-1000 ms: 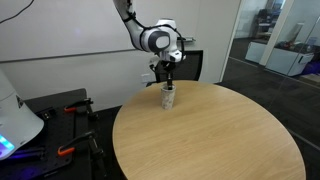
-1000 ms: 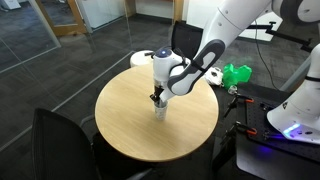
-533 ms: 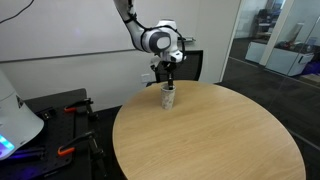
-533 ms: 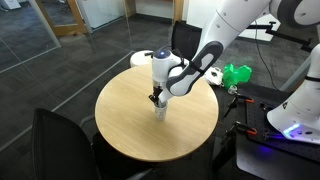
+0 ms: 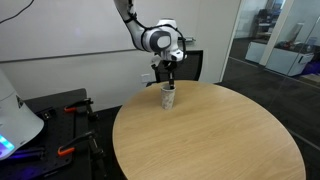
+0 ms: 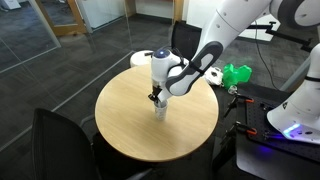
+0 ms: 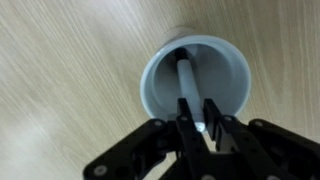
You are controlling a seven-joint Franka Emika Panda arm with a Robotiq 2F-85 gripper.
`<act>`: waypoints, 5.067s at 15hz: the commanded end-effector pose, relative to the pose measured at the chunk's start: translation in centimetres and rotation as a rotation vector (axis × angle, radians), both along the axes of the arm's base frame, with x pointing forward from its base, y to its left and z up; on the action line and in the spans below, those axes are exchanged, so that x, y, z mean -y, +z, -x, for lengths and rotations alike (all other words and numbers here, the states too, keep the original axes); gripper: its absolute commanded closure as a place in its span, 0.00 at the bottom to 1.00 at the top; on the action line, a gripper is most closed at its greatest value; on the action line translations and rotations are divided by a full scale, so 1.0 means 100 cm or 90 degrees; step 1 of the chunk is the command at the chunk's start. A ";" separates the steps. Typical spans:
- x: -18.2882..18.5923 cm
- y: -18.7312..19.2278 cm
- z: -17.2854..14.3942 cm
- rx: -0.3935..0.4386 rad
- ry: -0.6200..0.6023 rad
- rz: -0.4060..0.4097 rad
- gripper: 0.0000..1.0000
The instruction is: Remove the marker from the cup and put it on the table
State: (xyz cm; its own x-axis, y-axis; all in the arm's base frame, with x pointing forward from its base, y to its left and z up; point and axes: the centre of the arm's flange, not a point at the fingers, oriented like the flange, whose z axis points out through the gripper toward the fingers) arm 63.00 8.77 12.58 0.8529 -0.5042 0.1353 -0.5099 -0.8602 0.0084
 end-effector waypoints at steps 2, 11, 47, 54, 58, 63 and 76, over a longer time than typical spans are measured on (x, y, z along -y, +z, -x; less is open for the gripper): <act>-0.002 0.006 0.000 0.005 0.017 0.014 0.95; -0.011 0.056 0.026 0.027 0.029 0.024 0.95; 0.129 0.138 0.017 0.110 -0.279 0.023 0.95; 0.179 0.103 -0.014 0.065 -0.373 -0.018 0.95; 0.193 0.086 -0.029 0.031 -0.399 -0.047 0.95; 0.198 0.067 -0.041 -0.007 -0.369 -0.089 0.95; 0.226 -0.002 -0.031 -0.189 -0.226 -0.180 0.95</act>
